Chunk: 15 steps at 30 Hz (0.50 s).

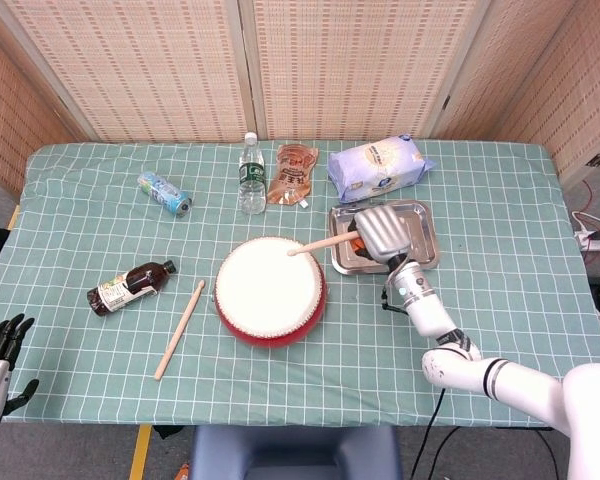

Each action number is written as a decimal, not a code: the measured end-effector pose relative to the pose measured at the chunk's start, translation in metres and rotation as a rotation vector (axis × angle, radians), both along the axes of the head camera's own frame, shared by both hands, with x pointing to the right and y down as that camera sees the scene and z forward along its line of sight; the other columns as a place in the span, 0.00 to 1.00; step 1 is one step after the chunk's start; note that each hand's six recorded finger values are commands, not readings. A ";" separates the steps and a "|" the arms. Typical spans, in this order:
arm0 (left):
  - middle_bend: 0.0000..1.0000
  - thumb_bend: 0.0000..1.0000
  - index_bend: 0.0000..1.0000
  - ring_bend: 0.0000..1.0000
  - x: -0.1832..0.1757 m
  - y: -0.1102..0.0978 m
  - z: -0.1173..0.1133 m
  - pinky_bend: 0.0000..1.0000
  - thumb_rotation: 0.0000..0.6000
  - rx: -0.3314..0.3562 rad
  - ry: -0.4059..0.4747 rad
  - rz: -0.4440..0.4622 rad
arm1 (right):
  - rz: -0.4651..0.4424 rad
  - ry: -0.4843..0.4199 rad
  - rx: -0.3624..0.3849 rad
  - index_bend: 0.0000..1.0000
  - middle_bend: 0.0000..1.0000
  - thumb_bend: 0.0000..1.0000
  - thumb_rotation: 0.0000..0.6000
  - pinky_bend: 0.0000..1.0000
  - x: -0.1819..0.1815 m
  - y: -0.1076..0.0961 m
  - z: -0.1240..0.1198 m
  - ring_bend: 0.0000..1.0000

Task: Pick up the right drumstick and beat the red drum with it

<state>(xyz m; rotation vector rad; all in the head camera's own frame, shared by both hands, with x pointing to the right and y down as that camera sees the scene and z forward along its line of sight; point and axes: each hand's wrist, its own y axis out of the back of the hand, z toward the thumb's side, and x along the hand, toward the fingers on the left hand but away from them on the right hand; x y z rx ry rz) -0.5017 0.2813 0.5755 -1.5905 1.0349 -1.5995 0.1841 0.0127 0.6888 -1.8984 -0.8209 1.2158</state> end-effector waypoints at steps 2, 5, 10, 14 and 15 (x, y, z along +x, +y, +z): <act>0.00 0.23 0.01 0.00 0.001 0.000 0.000 0.00 1.00 0.000 0.000 0.001 | 0.065 -0.020 -0.048 1.00 1.00 0.97 1.00 1.00 0.018 -0.005 0.007 1.00; 0.00 0.23 0.01 0.00 0.002 0.000 0.000 0.00 1.00 -0.001 0.001 0.002 | 0.114 -0.006 -0.077 1.00 1.00 0.88 1.00 1.00 0.038 -0.011 0.015 1.00; 0.00 0.23 0.00 0.00 0.004 0.000 -0.003 0.00 1.00 0.000 -0.002 0.007 | 0.143 0.072 -0.110 1.00 1.00 0.76 1.00 0.96 0.064 -0.013 0.038 0.99; 0.00 0.23 0.01 0.00 0.003 0.002 -0.004 0.00 1.00 -0.004 -0.008 0.004 | 0.166 0.130 -0.129 1.00 0.97 0.68 1.00 0.93 0.080 -0.016 0.057 0.92; 0.00 0.23 0.00 0.00 0.003 0.002 -0.004 0.00 1.00 -0.005 -0.010 0.001 | 0.172 0.139 -0.132 1.00 0.96 0.66 1.00 0.93 0.083 -0.017 0.062 0.90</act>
